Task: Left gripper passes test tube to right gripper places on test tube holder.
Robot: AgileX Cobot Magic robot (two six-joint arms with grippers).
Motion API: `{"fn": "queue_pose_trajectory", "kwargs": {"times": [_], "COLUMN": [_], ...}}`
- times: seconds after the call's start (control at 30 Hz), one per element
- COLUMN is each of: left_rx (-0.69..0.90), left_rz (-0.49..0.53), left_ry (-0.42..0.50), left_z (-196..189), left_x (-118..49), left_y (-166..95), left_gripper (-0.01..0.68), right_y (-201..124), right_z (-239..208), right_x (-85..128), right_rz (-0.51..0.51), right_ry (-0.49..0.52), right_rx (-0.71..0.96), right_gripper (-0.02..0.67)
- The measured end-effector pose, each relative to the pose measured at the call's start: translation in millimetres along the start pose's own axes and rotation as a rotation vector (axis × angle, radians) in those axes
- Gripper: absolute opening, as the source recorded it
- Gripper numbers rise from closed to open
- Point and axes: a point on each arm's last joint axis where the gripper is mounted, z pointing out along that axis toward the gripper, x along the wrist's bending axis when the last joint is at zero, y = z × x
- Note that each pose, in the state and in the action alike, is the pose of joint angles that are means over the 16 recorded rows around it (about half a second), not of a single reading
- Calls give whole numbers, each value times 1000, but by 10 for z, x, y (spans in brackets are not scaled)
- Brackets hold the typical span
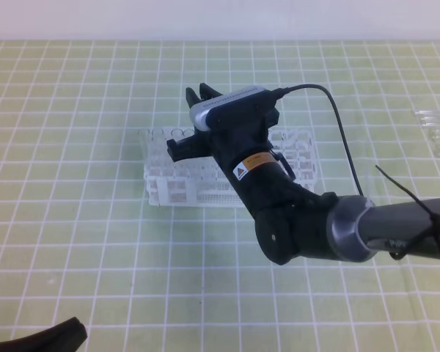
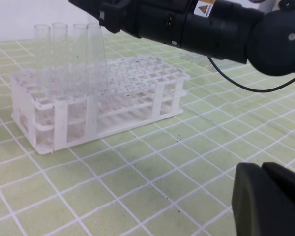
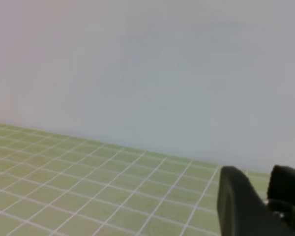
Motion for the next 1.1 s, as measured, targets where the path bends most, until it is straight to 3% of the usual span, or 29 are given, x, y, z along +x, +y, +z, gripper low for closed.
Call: {"fn": "queue_pose_trajectory", "kwargs": {"times": [1.1], "left_rx": [5], "left_rz": [0], "left_ry": [0], "left_z": [3], "left_x": [1], "left_y": [-13], "left_gripper": [0], "right_y": [-57], "right_z": [4], "right_x": [13], "right_rz": [-18], "right_ry": [15], "right_rx": [-25], "right_gripper": [92]}}
